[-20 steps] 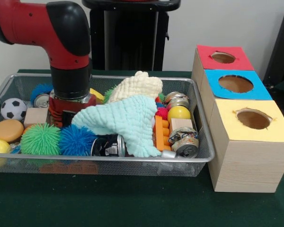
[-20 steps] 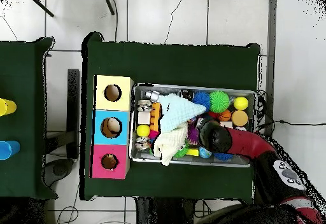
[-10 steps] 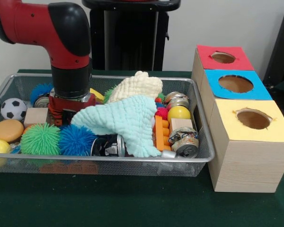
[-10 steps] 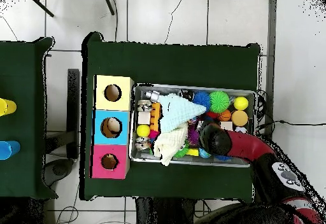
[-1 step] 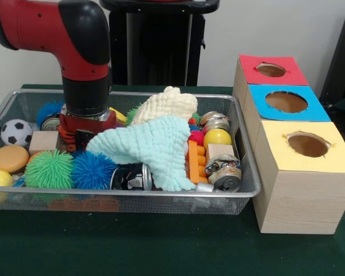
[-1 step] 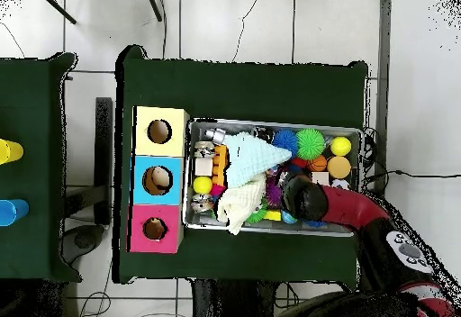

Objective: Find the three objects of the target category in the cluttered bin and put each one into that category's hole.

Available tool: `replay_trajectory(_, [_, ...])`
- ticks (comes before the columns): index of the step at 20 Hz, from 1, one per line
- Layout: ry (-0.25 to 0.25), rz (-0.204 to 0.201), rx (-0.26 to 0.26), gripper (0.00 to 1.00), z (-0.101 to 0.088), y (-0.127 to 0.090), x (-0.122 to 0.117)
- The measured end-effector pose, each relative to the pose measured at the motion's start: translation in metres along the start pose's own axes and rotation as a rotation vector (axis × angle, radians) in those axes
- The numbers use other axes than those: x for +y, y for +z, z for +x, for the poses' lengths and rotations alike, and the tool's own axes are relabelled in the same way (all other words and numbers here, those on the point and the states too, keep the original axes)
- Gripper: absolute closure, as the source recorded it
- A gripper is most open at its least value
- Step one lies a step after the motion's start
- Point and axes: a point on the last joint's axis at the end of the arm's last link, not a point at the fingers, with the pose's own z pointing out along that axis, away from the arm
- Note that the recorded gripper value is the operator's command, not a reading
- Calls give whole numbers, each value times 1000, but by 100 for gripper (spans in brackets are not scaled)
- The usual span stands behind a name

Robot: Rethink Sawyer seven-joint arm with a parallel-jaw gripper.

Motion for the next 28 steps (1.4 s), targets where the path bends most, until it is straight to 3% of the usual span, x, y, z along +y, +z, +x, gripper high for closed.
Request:
replay_trajectory(4, [5, 15, 49, 0, 4, -27, -3])
replay_trajectory(10, [20, 32, 101, 0, 5, -50, -10])
replay_trajectory(28, [31, 29, 127, 0, 11, -46, -14])
